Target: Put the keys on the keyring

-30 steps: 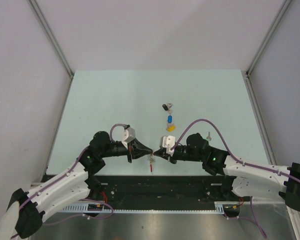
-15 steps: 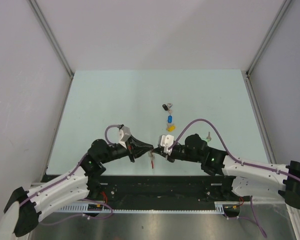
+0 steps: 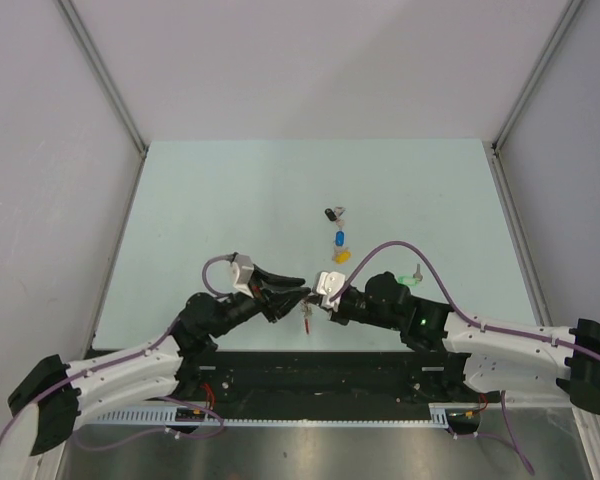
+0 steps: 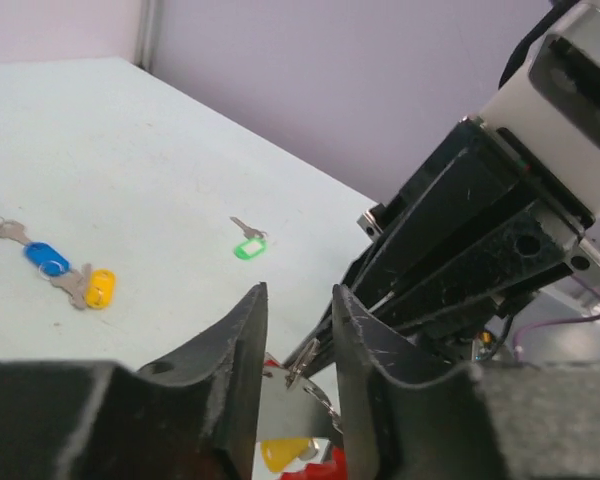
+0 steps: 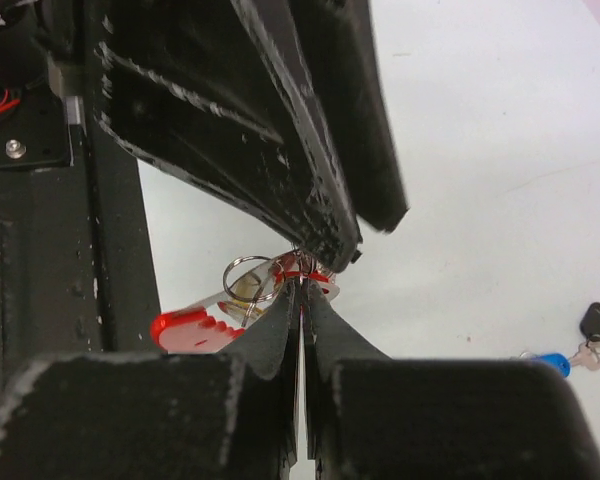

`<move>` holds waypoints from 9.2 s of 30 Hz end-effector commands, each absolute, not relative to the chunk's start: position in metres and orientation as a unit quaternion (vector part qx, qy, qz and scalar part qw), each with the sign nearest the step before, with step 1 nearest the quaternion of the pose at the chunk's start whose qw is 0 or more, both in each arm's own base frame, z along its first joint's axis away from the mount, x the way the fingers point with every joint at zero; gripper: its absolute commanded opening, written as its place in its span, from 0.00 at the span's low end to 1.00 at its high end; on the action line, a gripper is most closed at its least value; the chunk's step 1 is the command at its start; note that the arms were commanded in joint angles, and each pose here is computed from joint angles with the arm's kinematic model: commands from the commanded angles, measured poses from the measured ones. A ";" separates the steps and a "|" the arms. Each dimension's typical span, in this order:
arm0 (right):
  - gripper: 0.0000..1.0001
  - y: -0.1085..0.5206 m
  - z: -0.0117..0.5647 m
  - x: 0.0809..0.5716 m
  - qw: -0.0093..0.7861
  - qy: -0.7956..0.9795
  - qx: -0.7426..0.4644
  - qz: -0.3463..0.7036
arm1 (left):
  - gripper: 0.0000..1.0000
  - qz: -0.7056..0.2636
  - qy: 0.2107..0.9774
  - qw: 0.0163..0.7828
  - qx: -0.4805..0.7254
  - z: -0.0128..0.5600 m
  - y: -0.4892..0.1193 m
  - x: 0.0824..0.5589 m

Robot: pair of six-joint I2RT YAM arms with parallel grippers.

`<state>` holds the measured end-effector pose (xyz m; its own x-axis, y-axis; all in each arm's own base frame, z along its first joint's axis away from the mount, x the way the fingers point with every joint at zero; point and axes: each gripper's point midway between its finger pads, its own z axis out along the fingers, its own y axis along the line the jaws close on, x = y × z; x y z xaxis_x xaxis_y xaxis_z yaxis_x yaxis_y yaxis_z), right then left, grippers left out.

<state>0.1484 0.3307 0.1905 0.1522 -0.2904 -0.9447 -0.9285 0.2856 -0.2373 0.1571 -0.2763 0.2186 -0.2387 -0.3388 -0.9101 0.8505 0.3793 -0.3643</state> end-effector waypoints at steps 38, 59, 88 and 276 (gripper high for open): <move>0.00 0.334 0.203 0.147 0.561 0.569 -0.529 0.287 | 0.51 -0.346 0.715 0.323 0.514 0.219 -0.285 0.149; 0.00 0.334 0.202 0.146 0.558 0.570 -0.530 0.288 | 0.00 -0.327 0.719 0.309 0.531 0.207 -0.283 0.148; 0.00 0.337 0.210 0.141 0.564 0.564 -0.522 0.304 | 0.00 -0.415 0.666 0.528 0.324 0.246 -0.302 0.172; 0.00 0.353 0.217 0.143 0.596 0.555 -0.523 0.250 | 0.09 -0.391 0.644 0.600 0.268 0.265 -0.251 0.200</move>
<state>0.1540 0.3427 0.2102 0.2645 -0.3072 -0.9141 -0.8502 0.3731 -0.3714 0.1735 -0.2618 0.2232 -0.2910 -0.0748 -0.9538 0.8410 0.4552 -0.2923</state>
